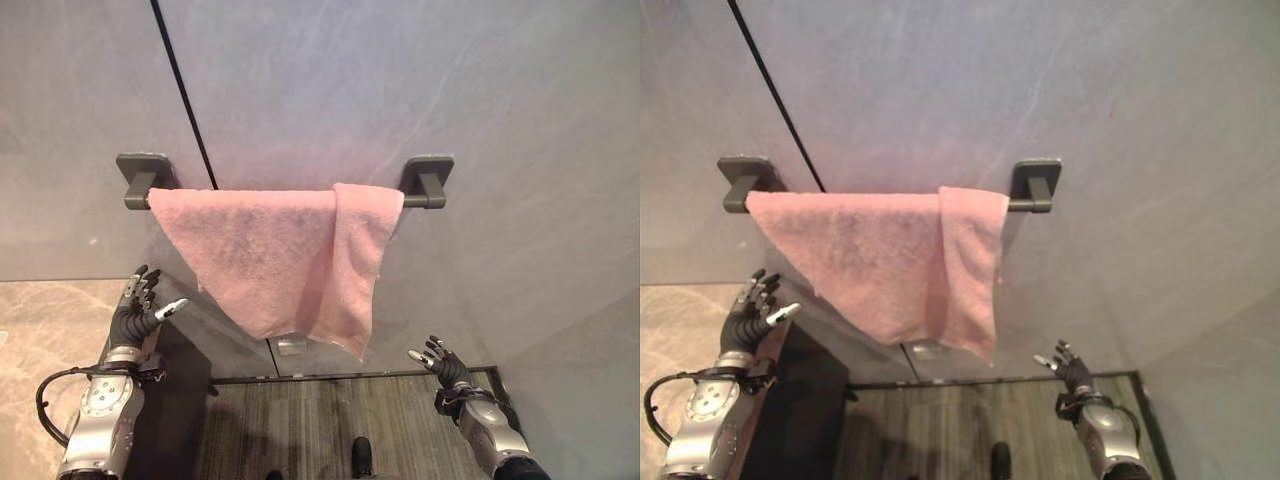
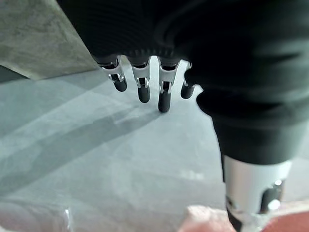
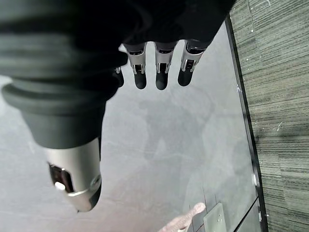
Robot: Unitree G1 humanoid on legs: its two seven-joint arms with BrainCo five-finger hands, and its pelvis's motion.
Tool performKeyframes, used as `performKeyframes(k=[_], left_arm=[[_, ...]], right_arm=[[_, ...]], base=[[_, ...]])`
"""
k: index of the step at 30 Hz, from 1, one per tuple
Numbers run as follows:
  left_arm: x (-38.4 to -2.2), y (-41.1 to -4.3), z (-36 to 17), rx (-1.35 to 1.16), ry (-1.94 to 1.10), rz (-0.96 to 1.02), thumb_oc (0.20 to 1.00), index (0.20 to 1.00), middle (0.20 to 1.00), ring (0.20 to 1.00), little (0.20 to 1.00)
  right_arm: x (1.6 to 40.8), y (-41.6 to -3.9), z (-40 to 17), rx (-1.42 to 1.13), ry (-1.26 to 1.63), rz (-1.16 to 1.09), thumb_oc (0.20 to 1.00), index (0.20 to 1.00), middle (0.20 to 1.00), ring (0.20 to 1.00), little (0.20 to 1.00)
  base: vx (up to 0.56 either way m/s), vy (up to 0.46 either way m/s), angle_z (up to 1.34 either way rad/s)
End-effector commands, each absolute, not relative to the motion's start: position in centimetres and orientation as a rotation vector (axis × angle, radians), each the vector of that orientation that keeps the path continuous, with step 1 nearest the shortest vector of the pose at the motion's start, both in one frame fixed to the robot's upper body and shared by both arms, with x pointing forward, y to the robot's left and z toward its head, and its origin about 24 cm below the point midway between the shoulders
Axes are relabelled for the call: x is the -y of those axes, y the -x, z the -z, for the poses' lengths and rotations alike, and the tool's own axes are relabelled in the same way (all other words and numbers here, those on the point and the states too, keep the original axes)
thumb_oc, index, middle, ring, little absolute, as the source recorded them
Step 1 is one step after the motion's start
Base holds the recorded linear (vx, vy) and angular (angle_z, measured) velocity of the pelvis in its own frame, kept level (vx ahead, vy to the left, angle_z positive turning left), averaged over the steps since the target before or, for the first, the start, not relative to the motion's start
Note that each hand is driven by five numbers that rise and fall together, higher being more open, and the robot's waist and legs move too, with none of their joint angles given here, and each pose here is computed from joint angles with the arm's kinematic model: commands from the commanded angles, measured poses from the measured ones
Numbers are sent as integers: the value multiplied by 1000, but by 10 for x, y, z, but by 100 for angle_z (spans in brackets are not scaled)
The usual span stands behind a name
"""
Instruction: Put brush and paste in cup on sink, flatten towel.
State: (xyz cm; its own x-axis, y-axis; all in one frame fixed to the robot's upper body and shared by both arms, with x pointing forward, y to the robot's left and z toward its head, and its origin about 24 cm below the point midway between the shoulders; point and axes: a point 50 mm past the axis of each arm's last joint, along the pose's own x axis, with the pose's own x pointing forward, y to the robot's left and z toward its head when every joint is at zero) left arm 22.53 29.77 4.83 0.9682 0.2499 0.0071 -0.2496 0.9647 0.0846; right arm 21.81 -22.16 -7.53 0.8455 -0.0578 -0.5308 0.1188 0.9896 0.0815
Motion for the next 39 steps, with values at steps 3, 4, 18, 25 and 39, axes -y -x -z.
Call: performKeyframes(k=[3, 4, 18, 25, 39], left_arm=[[-291, -246, -79, 158, -115, -206, 915, 915, 915, 915, 915], [-288, -248, -79, 159, -108, -199, 893, 893, 893, 893, 893], [-270, -250, -78, 164, -111, -113, 824, 824, 824, 824, 824], [-265, -253, -83, 188, -104, -100, 787, 787, 787, 787, 787], [-257, -256, -96, 267, -66, -93, 667, 667, 667, 667, 667]], right_arm=[[217, -245, 47, -391, -95, 54, 1000, 1000, 1000, 1000, 1000], [216, -245, 47, -391, -96, 52, 1000, 1000, 1000, 1000, 1000], [218, -235, 54, -416, -91, 63, 1000, 1000, 1000, 1000, 1000], [215, -233, 57, -433, -88, 53, 1000, 1000, 1000, 1000, 1000], [211, -228, 64, -461, -85, 44, 1000, 1000, 1000, 1000, 1000]], base=[[32, 10, -5], [31, 14, -5], [20, 6, -4], [15, 2, -3], [5, -3, -2]])
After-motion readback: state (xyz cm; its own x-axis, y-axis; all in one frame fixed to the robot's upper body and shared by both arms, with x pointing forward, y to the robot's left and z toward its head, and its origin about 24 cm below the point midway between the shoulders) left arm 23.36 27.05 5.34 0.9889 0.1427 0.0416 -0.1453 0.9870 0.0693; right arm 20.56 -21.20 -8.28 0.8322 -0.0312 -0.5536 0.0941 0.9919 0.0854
